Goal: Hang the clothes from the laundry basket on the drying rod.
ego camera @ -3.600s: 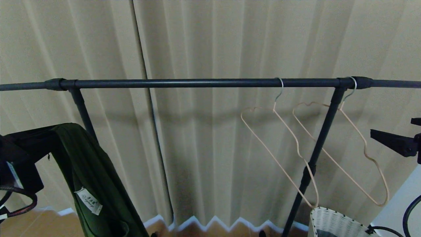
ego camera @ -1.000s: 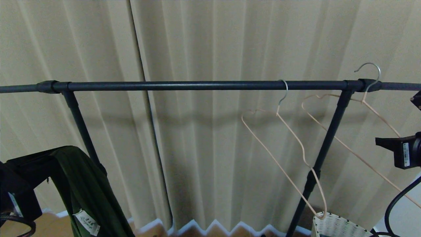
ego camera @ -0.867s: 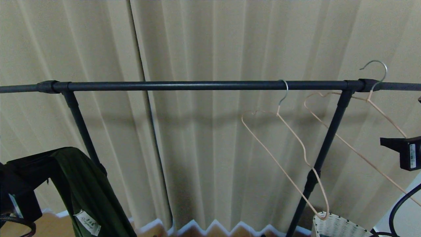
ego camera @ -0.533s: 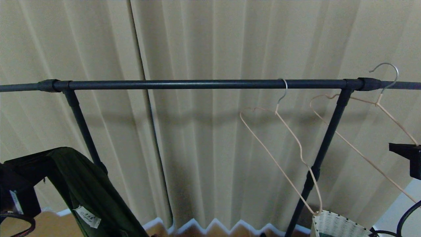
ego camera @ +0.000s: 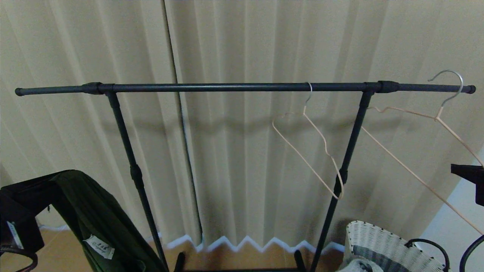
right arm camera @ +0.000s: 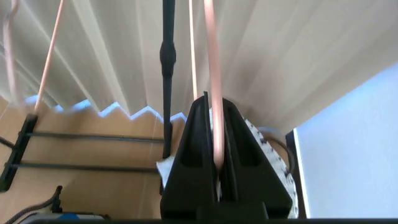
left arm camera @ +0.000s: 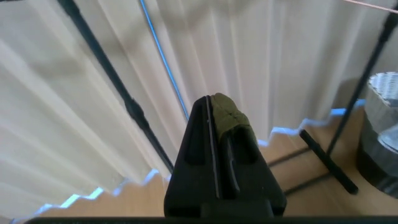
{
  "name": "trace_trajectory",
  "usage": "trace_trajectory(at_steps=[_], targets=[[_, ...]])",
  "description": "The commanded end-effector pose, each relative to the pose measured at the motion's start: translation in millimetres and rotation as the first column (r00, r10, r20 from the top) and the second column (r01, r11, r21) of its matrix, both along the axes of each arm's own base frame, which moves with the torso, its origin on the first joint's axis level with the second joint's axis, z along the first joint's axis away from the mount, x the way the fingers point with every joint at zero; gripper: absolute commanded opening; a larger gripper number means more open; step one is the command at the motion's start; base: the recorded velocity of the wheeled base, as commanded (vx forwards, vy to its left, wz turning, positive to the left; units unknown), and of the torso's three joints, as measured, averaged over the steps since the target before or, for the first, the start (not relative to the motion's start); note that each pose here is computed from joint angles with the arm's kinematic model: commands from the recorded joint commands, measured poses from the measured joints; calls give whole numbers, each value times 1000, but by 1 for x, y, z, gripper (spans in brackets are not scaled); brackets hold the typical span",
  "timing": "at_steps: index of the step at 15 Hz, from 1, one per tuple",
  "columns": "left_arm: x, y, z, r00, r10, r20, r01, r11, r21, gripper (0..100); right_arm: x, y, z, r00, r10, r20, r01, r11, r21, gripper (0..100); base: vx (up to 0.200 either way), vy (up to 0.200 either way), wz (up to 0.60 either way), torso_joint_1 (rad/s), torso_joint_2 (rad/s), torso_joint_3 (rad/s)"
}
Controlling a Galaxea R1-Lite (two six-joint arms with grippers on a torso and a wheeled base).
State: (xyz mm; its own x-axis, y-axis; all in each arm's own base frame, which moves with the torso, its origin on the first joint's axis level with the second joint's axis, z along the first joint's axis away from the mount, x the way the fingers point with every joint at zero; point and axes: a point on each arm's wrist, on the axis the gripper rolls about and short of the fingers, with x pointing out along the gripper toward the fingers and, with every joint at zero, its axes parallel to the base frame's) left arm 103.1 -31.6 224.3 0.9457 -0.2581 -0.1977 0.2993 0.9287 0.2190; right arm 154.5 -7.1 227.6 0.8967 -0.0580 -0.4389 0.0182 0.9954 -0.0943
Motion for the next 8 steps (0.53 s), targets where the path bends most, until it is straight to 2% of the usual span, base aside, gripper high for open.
trace_trajectory(at_steps=[1,4,8], targets=[[0,0,-2,1000,0,-6,0,1000,2,0,0,0,-1,1000,-1,-7,1,1000,1,0,-200,0,0,-2,7,7],[0,0,-2,1000,0,-6,0,1000,2,0,0,0,-2,1000,-1,-9,1,1000,1,0,-200,0,0,2,2,2],[-1,0,-6,1000,-1,-17,2,1000,7,0,-2,0,-5,1000,-1,-21,1,1000,1,0,0,0,0,0,0,0]])
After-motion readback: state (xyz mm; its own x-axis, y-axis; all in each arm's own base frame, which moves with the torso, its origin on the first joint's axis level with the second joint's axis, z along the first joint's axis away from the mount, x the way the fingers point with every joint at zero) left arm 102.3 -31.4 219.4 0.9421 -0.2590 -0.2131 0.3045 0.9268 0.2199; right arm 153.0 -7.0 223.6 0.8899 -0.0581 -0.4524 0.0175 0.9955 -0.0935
